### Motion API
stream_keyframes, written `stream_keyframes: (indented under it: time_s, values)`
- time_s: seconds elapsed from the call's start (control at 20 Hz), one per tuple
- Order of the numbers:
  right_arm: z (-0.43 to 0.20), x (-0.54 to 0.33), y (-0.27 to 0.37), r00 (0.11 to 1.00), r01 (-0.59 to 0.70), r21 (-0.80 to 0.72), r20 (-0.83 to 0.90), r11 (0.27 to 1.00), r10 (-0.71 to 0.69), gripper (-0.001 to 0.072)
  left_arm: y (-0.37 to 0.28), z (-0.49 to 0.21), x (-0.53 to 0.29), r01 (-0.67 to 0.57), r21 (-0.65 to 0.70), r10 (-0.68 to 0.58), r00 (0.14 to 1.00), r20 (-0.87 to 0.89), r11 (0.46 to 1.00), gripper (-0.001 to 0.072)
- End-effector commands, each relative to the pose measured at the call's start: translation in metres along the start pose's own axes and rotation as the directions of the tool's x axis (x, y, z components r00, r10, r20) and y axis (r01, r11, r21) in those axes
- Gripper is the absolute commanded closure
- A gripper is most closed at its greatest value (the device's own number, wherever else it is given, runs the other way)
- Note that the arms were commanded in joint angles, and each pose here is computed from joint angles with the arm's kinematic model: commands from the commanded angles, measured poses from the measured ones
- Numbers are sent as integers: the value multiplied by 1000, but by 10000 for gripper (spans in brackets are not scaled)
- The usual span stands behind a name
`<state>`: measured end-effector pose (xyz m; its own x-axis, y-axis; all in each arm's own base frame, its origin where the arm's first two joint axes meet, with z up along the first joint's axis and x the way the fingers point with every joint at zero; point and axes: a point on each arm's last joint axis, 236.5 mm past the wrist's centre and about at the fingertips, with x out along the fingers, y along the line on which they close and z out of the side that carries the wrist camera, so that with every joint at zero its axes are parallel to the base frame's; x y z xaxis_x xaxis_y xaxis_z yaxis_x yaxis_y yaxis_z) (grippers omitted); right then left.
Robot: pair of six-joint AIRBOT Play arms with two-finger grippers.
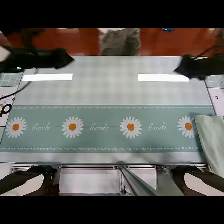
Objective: Fold the shirts.
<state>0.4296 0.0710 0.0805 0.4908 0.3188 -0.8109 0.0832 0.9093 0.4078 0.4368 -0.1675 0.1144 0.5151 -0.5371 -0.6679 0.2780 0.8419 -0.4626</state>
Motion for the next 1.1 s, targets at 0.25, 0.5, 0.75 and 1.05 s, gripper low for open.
stream_keyframes:
  time_s: [0.25,0.5,0.75,1.05]
  values:
    - [-77,85,-44,896,297,-206,-278,933,-346,677,53,-85,61,-242,-5,228,919,-323,970,689]
    - [-92,74,-48,865,309,-208,-344,928,-365,677,55,-87,64,-245,-10,228,916,-330,969,689]
    - [-92,74,-48,864,311,-210,-343,927,-367,677,57,-89,66,-247,-12,229,913,-338,969,689]
    - [-92,74,-48,864,311,-210,-343,927,-367,677,59,-92,70,-250,-13,230,909,-347,968,689]
